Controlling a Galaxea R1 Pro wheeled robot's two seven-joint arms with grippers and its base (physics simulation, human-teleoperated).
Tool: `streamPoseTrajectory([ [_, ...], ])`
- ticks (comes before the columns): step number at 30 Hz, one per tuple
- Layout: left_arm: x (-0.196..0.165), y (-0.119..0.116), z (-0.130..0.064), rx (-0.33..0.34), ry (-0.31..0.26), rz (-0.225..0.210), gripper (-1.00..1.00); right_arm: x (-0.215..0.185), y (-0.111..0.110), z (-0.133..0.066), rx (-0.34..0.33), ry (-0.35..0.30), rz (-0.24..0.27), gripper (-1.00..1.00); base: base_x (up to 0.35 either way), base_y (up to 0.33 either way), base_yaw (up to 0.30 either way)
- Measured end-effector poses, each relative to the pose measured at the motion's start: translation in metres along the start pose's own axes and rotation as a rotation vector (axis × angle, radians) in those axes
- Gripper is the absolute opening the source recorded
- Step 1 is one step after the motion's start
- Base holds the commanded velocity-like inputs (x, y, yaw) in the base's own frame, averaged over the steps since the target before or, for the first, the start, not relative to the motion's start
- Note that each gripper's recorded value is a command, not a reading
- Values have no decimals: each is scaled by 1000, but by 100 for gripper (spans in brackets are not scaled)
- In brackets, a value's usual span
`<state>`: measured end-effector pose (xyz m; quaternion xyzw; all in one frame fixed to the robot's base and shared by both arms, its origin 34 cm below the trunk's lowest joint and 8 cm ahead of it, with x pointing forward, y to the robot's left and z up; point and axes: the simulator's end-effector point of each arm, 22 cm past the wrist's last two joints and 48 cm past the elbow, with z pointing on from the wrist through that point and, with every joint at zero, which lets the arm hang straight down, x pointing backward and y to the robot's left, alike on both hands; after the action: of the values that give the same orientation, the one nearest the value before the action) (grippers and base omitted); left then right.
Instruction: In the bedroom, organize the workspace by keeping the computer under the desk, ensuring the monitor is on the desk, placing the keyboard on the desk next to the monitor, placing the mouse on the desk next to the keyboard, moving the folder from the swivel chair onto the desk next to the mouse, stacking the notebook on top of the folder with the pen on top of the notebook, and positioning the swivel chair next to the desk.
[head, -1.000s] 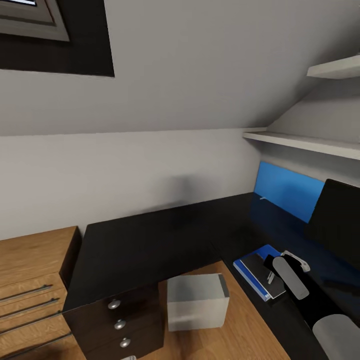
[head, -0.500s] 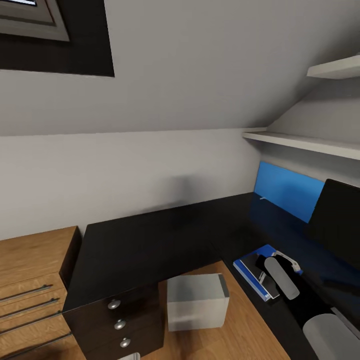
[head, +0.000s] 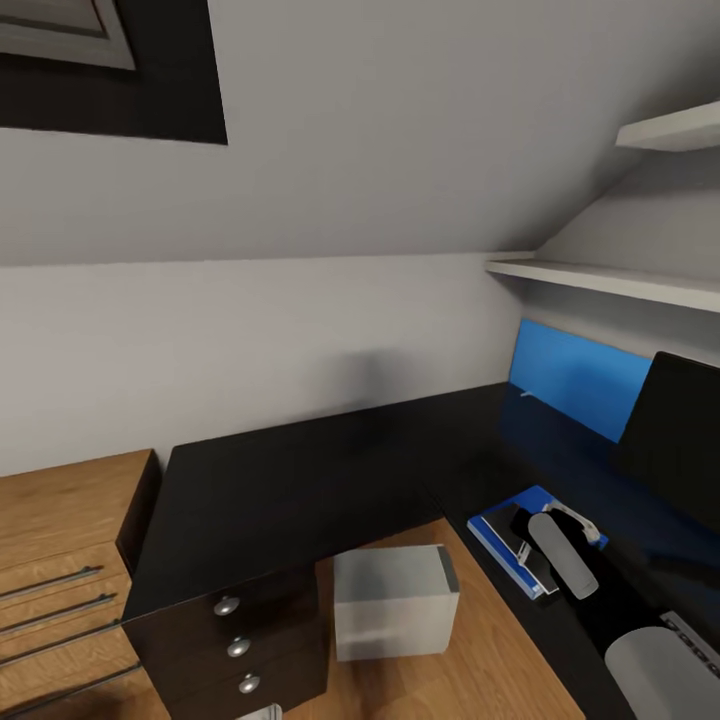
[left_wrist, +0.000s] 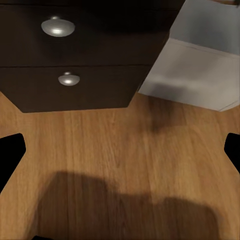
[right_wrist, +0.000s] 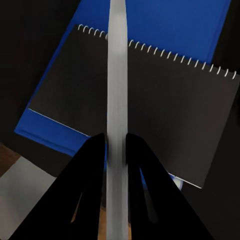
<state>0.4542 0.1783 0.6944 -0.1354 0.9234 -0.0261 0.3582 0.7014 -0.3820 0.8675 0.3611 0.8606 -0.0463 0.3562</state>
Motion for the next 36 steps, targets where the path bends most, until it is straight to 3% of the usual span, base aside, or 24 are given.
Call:
streamPoseTrajectory([
  [18,6,0,8,3,-1,7,100,-1,-7,8,22,-31,-26,-100,3,0,0],
  [36,0,1,8,2,-30,-4,100,-7,-11,9,45,-65,-61,-100,108,-5,0],
])
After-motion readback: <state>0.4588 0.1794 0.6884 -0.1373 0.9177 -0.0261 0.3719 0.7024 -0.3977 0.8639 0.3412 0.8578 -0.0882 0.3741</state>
